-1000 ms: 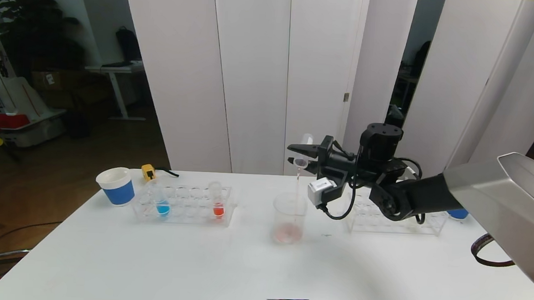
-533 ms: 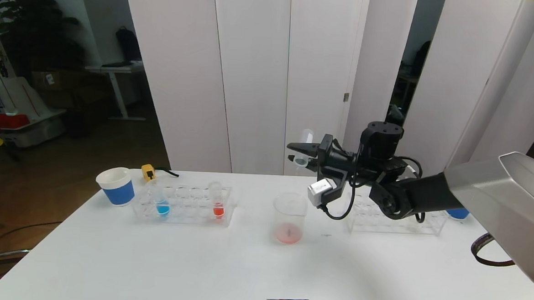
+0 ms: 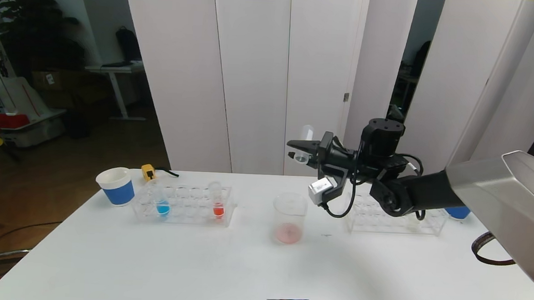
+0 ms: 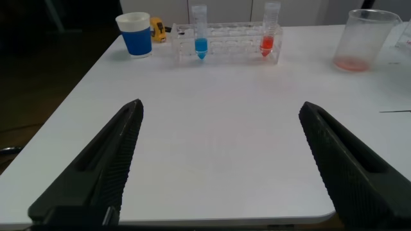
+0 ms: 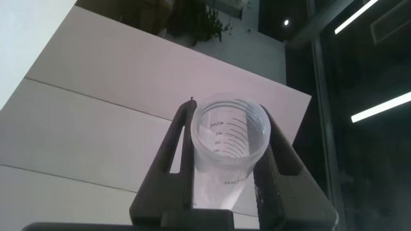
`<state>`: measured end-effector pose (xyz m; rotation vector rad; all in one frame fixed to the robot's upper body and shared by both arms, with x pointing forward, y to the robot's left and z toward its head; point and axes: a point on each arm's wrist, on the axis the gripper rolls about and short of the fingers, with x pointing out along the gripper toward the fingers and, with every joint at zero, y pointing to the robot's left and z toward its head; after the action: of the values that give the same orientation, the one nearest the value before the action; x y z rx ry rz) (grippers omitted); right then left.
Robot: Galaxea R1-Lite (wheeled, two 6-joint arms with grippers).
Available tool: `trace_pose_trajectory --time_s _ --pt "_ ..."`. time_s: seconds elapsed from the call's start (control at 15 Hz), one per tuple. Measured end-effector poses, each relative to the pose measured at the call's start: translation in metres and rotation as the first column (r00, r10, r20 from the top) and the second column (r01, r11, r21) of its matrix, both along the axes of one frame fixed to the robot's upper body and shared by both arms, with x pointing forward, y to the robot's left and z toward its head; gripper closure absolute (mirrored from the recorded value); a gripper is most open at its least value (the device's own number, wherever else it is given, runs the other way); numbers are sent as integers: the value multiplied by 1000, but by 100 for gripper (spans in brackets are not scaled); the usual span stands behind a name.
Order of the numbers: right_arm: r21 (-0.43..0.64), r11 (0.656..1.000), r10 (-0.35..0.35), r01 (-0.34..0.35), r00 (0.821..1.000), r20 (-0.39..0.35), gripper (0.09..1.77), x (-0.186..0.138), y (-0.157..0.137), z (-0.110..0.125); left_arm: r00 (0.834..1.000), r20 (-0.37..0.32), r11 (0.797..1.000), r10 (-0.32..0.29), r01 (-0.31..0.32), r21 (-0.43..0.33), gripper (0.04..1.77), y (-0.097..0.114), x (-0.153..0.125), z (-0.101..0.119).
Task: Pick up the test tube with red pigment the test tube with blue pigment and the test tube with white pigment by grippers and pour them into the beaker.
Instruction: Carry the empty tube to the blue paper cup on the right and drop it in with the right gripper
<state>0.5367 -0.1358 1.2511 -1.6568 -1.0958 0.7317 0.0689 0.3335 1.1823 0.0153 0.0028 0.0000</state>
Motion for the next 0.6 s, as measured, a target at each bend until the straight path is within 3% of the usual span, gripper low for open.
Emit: trace_pose_trajectory --time_s 0.27,0.47,0.6 --pt "42 998 -35 39 996 -76 127 -1 2 4 1000 0 1000 0 0 0 8 0 0 0" --pt "103 987 -110 126 983 -148 127 -6 6 15 1000 0 1000 0 0 0 8 0 0 0" --pt "160 972 -136 174 965 -226 127 -11 8 28 1000 0 1000 0 0 0 8 0 0 0"
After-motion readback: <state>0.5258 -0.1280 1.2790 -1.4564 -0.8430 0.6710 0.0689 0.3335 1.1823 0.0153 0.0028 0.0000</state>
